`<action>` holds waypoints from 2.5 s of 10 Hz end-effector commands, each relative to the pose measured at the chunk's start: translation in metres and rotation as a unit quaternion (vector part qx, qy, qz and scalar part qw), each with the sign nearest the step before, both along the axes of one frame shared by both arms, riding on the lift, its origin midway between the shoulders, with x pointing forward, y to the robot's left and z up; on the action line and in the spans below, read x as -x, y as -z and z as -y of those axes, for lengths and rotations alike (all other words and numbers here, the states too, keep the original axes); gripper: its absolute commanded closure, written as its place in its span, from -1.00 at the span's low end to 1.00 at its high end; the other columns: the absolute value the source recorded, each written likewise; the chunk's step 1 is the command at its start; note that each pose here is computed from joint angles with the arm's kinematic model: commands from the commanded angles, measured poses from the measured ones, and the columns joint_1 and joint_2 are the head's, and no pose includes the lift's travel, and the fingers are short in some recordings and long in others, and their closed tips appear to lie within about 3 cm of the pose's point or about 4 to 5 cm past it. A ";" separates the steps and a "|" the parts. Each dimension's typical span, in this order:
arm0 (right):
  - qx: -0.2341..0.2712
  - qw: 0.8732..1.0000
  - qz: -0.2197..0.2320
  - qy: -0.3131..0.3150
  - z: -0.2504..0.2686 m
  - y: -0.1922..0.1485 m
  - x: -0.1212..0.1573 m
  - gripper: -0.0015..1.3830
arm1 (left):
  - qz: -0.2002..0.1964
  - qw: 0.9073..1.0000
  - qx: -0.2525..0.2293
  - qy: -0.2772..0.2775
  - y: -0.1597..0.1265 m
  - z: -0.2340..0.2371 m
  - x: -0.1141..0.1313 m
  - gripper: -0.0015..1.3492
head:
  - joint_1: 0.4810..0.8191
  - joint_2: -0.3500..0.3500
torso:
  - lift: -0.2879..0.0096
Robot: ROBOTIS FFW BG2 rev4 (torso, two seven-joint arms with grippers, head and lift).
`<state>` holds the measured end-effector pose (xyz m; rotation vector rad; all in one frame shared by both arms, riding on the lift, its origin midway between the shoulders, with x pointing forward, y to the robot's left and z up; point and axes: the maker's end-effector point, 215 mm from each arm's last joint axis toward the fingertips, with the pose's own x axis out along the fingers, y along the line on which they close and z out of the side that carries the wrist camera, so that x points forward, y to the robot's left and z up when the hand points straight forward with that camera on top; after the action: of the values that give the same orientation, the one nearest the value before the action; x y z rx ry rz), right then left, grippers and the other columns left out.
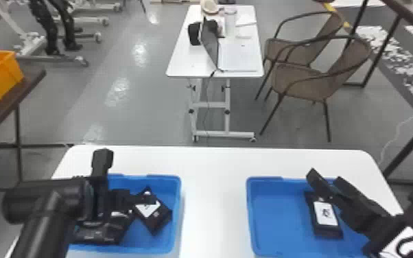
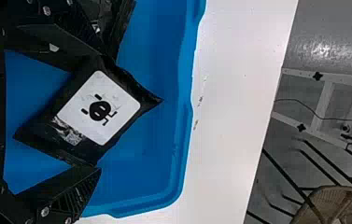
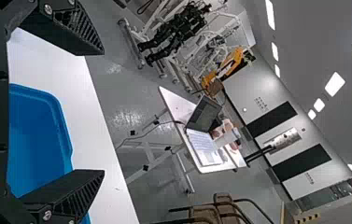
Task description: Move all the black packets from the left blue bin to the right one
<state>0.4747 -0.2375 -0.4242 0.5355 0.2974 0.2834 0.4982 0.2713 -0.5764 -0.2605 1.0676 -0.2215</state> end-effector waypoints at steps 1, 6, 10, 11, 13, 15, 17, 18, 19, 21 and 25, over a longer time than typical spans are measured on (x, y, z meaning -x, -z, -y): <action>-0.004 1.000 -0.001 0.000 -0.001 0.001 0.001 -0.84 | -0.006 1.000 -0.019 0.009 0.002 -0.001 -0.007 -0.80 | 0.27 0.12 | 0.94; -0.018 1.000 -0.006 -0.005 -0.005 0.008 0.003 -0.84 | -0.026 0.999 -0.029 0.001 0.021 -0.010 -0.012 -0.79 | 0.27 0.16 | 0.94; -0.027 0.999 -0.006 -0.016 -0.011 0.009 0.003 -0.84 | -0.012 0.999 -0.041 -0.013 0.034 -0.012 -0.024 -0.78 | 0.27 0.19 | 0.94; -0.029 0.999 -0.007 -0.018 -0.012 0.009 0.004 -0.84 | -0.001 0.999 -0.041 -0.015 0.035 -0.011 -0.028 -0.71 | 0.27 0.19 | 0.94; -0.030 0.999 -0.006 -0.021 -0.014 0.009 0.003 -0.84 | 0.014 0.999 -0.018 -0.022 0.038 -0.002 -0.034 -0.17 | 0.27 0.18 | 0.94; -0.033 0.999 -0.007 -0.022 -0.014 0.010 0.004 -0.84 | 0.024 1.000 -0.010 -0.011 0.033 0.007 -0.039 0.27 | 0.27 0.15 | 0.94; -0.039 0.999 -0.009 -0.024 -0.017 0.012 0.005 -0.84 | 0.040 0.999 0.015 -0.008 0.025 0.020 -0.046 0.55 | 0.27 0.13 | 0.94; -0.041 0.999 -0.009 -0.026 -0.018 0.012 0.004 -0.84 | 0.050 0.998 0.026 -0.003 0.022 0.029 -0.049 0.55 | 0.27 0.11 | 0.94; -0.044 0.999 -0.009 -0.029 -0.020 0.012 0.004 -0.84 | 0.055 0.998 0.036 0.004 0.021 0.037 -0.048 0.56 | 0.27 0.09 | 0.94; -0.047 0.998 -0.012 -0.032 -0.022 0.013 0.005 -0.84 | 0.061 0.997 0.053 0.015 0.012 0.048 -0.042 0.56 | 0.27 0.05 | 0.94; -0.059 0.998 -0.014 -0.035 -0.028 0.015 0.006 -0.84 | 0.081 0.988 0.125 0.028 -0.014 0.071 -0.020 0.60 | 0.27 -0.02 | 0.94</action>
<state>0.4692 -0.2109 -0.4387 0.6426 0.3284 0.3628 0.5210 0.2020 -0.5642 -0.4162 0.8872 -0.4136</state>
